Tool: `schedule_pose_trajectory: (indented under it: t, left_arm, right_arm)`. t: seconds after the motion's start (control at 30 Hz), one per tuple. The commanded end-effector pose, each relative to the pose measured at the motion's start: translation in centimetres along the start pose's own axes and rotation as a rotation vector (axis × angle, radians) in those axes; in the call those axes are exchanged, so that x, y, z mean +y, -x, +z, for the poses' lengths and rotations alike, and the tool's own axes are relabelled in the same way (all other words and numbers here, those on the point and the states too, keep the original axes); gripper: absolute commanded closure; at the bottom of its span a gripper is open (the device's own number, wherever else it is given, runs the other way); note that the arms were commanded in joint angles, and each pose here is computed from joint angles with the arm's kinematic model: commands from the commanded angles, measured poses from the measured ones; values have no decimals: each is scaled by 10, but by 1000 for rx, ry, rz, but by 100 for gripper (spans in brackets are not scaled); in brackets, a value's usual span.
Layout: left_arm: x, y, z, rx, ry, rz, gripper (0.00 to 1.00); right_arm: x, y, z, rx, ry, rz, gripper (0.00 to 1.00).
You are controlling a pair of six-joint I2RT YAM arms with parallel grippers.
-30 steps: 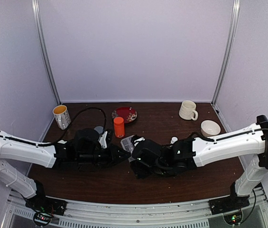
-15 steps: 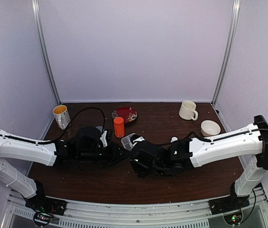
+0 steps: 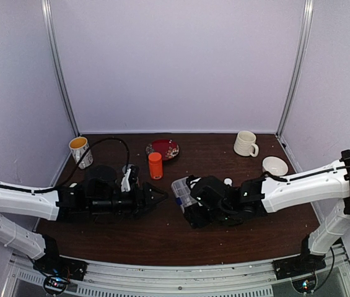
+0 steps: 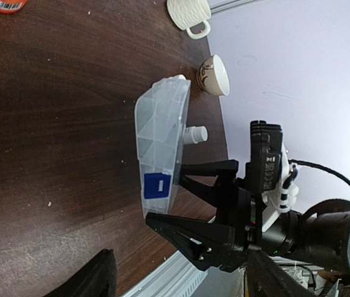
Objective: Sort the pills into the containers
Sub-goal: Open the compartment of the pill container.
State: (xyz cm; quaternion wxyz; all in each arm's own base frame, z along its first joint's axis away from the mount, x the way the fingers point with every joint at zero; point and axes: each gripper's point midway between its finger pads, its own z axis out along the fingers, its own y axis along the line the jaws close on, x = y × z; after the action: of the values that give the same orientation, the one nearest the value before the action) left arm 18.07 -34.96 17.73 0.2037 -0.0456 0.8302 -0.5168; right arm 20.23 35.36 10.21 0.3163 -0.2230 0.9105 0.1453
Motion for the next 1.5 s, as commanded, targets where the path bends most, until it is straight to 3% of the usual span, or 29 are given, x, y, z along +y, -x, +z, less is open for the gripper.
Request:
schedule_pose_trajectory:
  t: [0.0, 0.23, 0.47, 0.63, 1.03, 1.23, 1.47]
  left_arm:
    - [-9, 6, -7, -48, -71, 117, 28]
    - [-23, 7, -7, -75, -223, 231, 36]
    - [-60, 6, -21, -86, -472, 365, 16]
    - [-85, 6, -37, -108, -574, 436, 9]
    - [-116, 3, -40, -79, -666, 497, 9]
    - [-121, 5, -38, -85, -685, 495, 16]
    - [-113, 7, -38, -105, -670, 476, 11]
  right_arm:
    - [20, -1, -9, 23, 166, 31, 44]
    - [51, -5, -34, 27, 422, 33, 44]
    - [71, 2, -70, -14, 634, 63, 44]
    - [71, 21, -91, -69, 720, 119, 44]
    - [93, 38, -131, -116, 929, 120, 44]
    - [95, 38, -135, -123, 957, 127, 44]
    - [98, 39, -142, -131, 997, 125, 44]
